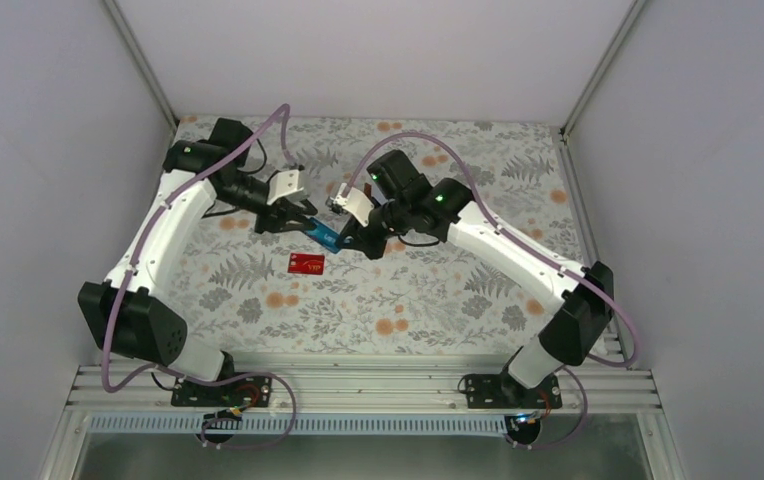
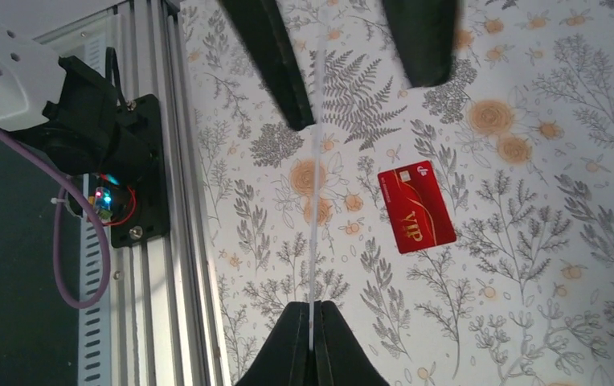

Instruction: Take the credit cards out of the card holder

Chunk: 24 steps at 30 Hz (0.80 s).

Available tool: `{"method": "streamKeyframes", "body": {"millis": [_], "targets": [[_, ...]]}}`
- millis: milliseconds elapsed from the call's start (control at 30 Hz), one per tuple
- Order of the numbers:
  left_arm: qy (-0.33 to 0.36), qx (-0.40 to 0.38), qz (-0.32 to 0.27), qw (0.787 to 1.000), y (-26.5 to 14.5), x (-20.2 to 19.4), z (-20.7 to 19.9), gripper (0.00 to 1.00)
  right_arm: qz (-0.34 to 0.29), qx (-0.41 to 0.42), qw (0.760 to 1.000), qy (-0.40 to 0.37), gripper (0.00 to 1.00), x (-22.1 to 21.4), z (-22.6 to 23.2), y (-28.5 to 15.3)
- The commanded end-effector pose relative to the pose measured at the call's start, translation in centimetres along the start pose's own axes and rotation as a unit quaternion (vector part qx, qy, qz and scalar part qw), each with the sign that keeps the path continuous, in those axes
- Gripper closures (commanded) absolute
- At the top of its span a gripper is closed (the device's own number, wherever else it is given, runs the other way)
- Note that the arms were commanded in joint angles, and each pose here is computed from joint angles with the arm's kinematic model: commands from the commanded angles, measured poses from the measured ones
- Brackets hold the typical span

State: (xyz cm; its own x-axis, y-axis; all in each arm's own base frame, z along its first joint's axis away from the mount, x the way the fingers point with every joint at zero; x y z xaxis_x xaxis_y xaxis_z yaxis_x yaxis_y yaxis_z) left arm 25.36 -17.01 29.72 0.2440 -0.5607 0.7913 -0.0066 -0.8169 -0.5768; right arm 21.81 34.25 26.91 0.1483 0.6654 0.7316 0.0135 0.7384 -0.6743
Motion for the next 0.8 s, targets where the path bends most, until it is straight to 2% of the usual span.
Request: {"method": "streamKeyframes", "body": {"millis": [0,33,67,133,167,233,267,300,400,467,533,767], "targets": [[0.027,-0.009,-0.011,1.000,-0.1,0.3,-1.0,0.84,-0.017,-0.019,0.999,-0.029,0.96,1.5,0.2,-1.2],[0.027,-0.008,-0.014,0.999,-0.2,0.6,-1.1,0.94,-0.021,-0.024,0.999,-0.031,0.96,1.6,0.2,-1.4],[0.027,-0.008,-0.020,0.999,-0.4,0.9,-1.3,0.97,-0.025,-0.028,0.999,-0.032,0.96,1.8,0.2,-1.6],[0.025,-0.013,-0.039,0.999,-0.8,1.8,-1.7,0.98,-0.035,-0.035,0.998,-0.039,0.96,2.1,0.3,-2.2],[0.021,-0.016,-0.051,0.998,-1.0,2.3,-1.8,0.98,-0.041,-0.047,0.997,-0.039,0.93,2.2,0.1,-2.6],[-0.012,-0.007,-0.074,0.997,-1.5,3.6,-1.2,0.98,-0.057,-0.096,0.993,-0.023,0.73,2.5,-1.2,-3.7],[-0.037,0.005,-0.086,0.996,-1.8,4.4,-0.5,0.98,-0.069,-0.123,0.990,-0.007,0.60,2.5,-2.2,-4.4],[-0.067,0.008,-0.102,0.992,-2.4,5.0,0.0,0.98,-0.100,-0.142,0.985,0.012,0.51,2.6,-3.3,-5.2],[-0.077,-0.021,-0.169,0.982,-4.9,6.9,-0.3,0.98,-0.230,-0.093,0.966,0.070,0.37,2.8,-4.4,-7.6],[-0.072,-0.048,-0.201,0.976,-6.1,8.0,-1.3,0.98,-0.295,-0.048,0.948,0.112,0.35,3.3,-4.1,-8.2],[-0.070,-0.074,-0.222,0.970,-6.6,8.8,-2.2,0.98,-0.324,-0.008,0.939,0.114,0.39,4.4,-3.4,-8.0],[-0.099,-0.073,-0.223,0.967,-6.7,8.9,-2.2,0.98,-0.354,-0.001,0.935,0.030,0.36,5.9,-1.0,-9.0]]}}
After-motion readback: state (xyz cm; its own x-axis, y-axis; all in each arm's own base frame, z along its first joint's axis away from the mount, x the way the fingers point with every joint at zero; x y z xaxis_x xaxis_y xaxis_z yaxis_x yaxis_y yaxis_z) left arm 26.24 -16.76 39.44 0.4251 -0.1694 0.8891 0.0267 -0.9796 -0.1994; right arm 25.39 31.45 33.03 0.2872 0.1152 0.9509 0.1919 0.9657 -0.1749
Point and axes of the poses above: each gripper's point midway between its finger pads, its own y axis out along the fingers, its own z axis along the line the jaws close on, x = y × z, the point moved 3 cm from there along -y, back along the fingers, and after that the axes turned 10 degrees about -y, right-handed, at the moved point
